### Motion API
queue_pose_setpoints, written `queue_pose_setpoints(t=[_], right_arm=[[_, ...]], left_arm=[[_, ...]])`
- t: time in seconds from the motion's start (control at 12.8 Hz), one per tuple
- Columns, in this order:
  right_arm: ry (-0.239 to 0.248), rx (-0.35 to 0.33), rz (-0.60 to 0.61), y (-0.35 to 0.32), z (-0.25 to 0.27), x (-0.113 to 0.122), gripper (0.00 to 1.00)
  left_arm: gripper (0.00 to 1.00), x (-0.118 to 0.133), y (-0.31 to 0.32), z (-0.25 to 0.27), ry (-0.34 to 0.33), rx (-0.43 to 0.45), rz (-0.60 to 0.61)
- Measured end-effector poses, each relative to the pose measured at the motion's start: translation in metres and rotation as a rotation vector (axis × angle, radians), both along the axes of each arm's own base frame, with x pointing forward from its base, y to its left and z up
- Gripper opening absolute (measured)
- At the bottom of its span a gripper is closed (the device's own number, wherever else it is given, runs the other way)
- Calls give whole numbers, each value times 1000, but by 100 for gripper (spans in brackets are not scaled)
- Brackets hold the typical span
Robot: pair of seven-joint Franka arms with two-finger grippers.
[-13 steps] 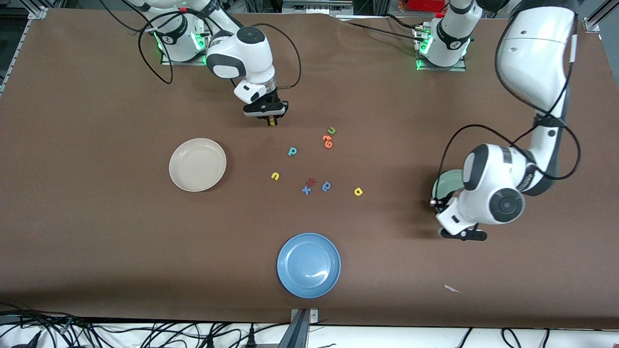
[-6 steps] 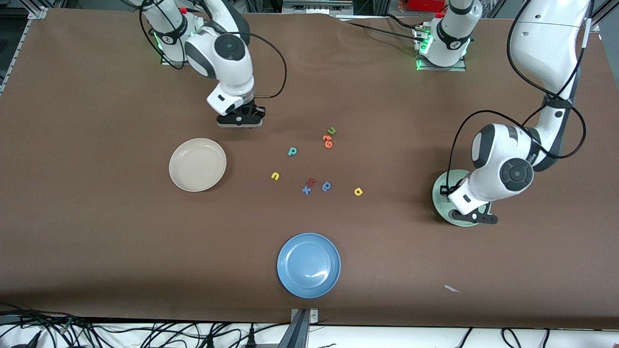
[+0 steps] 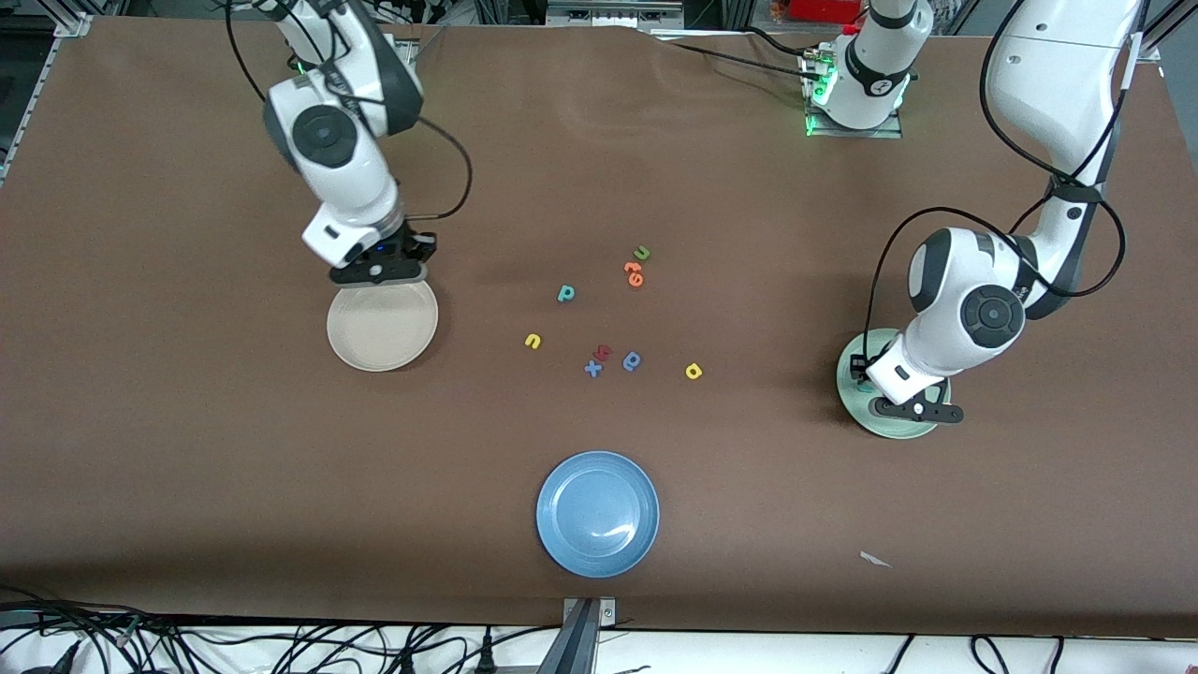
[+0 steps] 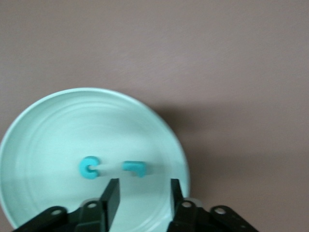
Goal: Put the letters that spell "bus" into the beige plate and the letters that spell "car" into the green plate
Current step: 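Release the r on the green plate and the s on the white plate, then grasp the yellow a with the left gripper while the right gripper grasps the u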
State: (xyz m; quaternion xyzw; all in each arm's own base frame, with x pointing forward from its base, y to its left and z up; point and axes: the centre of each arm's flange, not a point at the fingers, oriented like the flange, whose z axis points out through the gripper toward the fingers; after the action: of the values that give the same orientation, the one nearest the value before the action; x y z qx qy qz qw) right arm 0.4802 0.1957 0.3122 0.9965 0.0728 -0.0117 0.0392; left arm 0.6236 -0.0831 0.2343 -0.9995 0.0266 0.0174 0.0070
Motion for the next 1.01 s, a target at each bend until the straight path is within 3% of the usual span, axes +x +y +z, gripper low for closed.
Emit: queue_pose_setpoints(t=[0.31,0.55,0.62,0.94,1.01], right_arm=[[8,20,17,-46,-22,22,21],[0,56,2,-54,-56,38,21],[6,63,-6,-55,-65,45,28],[-5,77,-46,-55,-65,69,73],[-4,74,-73,-53,-58,74,79]], left_arm=[[96,-13,-123,8,-8,-60,190],[100,-25,-200,-4,0,-67,311],[100,-26,-215,-11,6,-67,354],[100,-22,-250,-39,53,-36,469],[100,-19,-251,-44,59,-32,484]])
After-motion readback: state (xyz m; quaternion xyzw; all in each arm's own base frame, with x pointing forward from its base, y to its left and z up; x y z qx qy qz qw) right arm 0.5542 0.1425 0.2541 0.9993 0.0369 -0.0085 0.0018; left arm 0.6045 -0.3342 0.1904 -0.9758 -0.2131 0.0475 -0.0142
